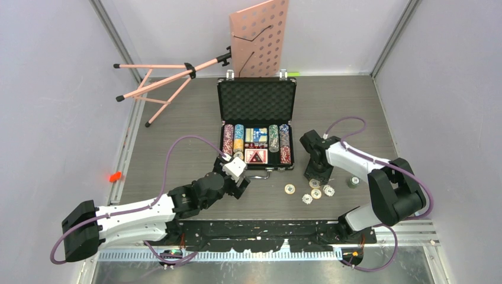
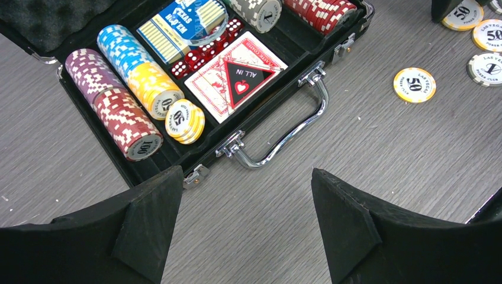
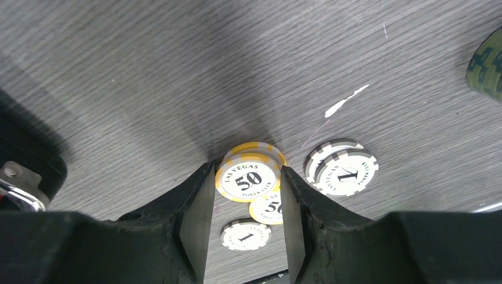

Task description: Pack up texas hold em set

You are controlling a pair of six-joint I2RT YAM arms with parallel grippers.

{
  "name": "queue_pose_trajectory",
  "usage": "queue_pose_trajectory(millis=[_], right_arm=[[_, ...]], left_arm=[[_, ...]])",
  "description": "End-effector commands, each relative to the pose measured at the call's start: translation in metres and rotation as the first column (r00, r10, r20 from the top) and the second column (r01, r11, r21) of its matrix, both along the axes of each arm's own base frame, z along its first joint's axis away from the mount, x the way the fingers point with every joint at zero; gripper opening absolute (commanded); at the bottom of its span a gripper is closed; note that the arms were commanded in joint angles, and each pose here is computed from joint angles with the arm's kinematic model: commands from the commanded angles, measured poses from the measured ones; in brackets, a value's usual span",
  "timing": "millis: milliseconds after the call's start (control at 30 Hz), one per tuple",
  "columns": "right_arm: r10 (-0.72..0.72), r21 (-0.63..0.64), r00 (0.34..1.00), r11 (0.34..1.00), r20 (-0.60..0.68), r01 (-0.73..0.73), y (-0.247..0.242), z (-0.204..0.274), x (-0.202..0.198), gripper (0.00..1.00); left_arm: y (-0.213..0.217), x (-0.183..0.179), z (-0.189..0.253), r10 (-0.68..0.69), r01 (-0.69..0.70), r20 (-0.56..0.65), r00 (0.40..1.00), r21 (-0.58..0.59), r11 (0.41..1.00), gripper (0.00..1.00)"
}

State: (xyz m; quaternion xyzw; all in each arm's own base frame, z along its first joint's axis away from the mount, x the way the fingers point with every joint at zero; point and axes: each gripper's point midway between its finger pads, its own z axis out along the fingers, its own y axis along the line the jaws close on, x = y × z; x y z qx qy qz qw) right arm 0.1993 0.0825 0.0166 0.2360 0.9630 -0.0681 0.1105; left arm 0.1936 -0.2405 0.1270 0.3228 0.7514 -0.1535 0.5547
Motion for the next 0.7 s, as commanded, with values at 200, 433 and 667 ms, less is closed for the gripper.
queue_pose_trajectory(millis=[200,433,667], right_arm=[[0.004,0.006,0.996,1.0,0.092,-0.004,0.001,0.025,0.017,0.42],[0.011,-0.011,0.998,1.0,0.066,-0.01,0.0,0.011,0.017,0.45],[0.011,-0.049,0.998,0.999,0.068,-0.008,-0.009,0.005,0.012,0.54]], left_arm=[[-0.003,0.006,0.015,0.017,-0.016,0.035,0.999,-0.043,0.999,0.82],[-0.004,0.006,0.014,0.015,-0.014,0.034,0.999,-0.042,0.999,0.82],[-0.004,0.006,0.015,0.015,-0.013,0.035,0.999,-0.046,0.999,0.82]])
